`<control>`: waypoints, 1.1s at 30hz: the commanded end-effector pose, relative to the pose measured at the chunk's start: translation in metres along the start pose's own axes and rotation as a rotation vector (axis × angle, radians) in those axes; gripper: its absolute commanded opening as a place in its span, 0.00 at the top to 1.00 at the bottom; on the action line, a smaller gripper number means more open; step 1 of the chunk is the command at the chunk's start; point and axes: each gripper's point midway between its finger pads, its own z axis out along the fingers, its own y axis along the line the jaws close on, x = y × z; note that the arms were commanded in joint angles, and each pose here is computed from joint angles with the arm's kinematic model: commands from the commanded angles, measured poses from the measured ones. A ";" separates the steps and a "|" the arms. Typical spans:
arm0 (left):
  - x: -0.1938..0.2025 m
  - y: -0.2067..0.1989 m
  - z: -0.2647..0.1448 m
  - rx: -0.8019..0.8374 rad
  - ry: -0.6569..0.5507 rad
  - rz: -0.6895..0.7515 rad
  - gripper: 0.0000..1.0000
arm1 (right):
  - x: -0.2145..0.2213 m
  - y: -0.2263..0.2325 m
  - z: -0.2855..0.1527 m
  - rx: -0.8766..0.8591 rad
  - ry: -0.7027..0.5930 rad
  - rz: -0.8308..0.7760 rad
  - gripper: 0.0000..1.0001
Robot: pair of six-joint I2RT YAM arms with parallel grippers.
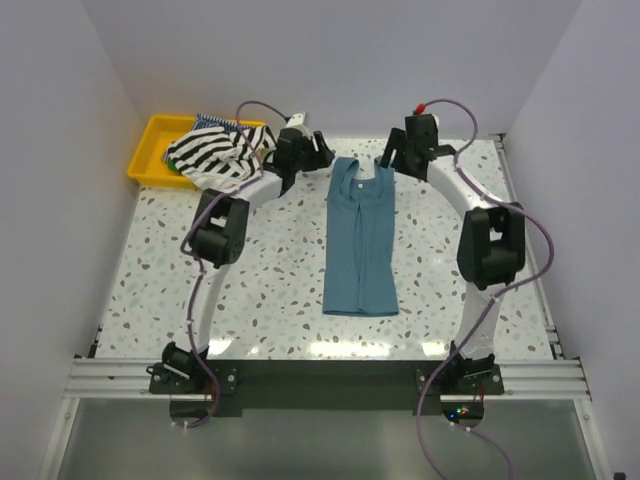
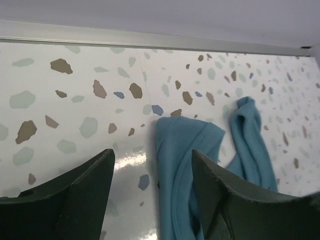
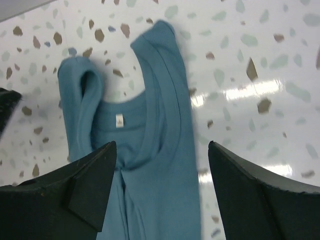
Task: Fold and stack the tank tops
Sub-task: Fold the tank top
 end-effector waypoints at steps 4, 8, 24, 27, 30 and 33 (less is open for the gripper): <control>-0.068 -0.064 -0.121 0.024 -0.052 -0.156 0.39 | 0.066 -0.029 -0.100 0.012 0.066 0.071 0.25; -0.009 -0.084 -0.209 -0.016 0.068 -0.235 0.44 | 0.135 -0.043 -0.142 0.011 0.168 0.055 0.30; 0.214 -0.132 -0.358 0.113 0.596 -0.123 0.43 | 0.279 -0.081 -0.214 0.050 0.350 0.065 0.41; 0.229 -0.127 -0.359 0.097 0.631 -0.114 0.44 | 0.294 -0.085 -0.213 0.053 0.376 0.072 0.42; 0.237 -0.120 -0.358 0.073 0.646 -0.108 0.45 | 0.301 -0.088 -0.211 0.055 0.377 0.086 0.43; 0.248 -0.112 -0.357 0.038 0.667 -0.096 0.47 | 0.306 -0.085 -0.210 0.042 0.389 0.089 0.45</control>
